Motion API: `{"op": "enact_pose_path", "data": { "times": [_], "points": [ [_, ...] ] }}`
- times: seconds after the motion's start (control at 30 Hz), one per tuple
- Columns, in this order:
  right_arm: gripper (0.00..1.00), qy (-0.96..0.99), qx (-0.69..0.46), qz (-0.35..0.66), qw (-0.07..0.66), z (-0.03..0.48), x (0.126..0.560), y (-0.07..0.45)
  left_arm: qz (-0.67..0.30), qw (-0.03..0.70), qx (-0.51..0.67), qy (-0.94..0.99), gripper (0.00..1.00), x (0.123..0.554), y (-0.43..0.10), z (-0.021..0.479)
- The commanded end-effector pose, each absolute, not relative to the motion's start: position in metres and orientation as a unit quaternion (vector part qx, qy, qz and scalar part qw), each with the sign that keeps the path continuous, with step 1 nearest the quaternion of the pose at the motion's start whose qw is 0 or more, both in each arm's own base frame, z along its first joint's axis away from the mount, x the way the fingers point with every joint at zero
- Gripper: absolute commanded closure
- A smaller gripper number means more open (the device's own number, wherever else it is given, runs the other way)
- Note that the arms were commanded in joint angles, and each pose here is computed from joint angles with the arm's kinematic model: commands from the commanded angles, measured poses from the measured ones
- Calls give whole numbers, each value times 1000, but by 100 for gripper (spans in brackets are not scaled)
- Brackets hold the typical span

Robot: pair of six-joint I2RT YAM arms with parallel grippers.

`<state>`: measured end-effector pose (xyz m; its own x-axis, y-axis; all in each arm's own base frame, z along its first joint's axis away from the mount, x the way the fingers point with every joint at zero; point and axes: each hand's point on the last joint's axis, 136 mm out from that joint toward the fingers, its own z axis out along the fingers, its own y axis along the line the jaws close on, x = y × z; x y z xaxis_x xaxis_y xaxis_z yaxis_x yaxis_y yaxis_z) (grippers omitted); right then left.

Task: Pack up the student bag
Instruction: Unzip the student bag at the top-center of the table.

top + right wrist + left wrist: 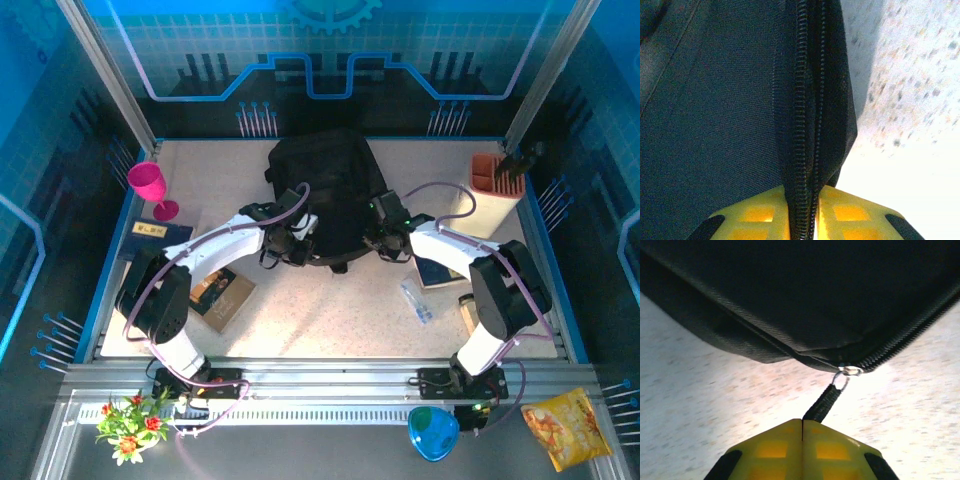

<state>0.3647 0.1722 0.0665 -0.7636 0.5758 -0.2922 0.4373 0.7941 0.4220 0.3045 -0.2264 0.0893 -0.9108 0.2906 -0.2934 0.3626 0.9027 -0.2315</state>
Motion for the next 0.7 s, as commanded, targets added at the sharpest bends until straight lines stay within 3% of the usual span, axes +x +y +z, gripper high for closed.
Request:
{"op": "enact_pose_path", "data": {
  "times": [0.0, 0.17, 0.3, 0.47, 0.67],
  "points": [
    [76, 929, 254, 168, 211, 71, 366, 162, -222, 111, 167, 954, 100, 303, -261, 97],
    [41, 926, 275, 176, 188, 82, 329, 169, -238, 101, 169, 951, 100, 301, -272, 93],
    [30, 914, 302, 208, 173, 85, 311, 192, -232, 102, 166, 953, 100, 300, -268, 90],
    [21, 905, 328, 225, 149, 77, 312, 218, -225, 108, 163, 955, 100, 298, -263, 89],
    [25, 912, 324, 219, 122, 63, 323, 242, -226, 114, 164, 953, 100, 293, -260, 93]
  ]
}}
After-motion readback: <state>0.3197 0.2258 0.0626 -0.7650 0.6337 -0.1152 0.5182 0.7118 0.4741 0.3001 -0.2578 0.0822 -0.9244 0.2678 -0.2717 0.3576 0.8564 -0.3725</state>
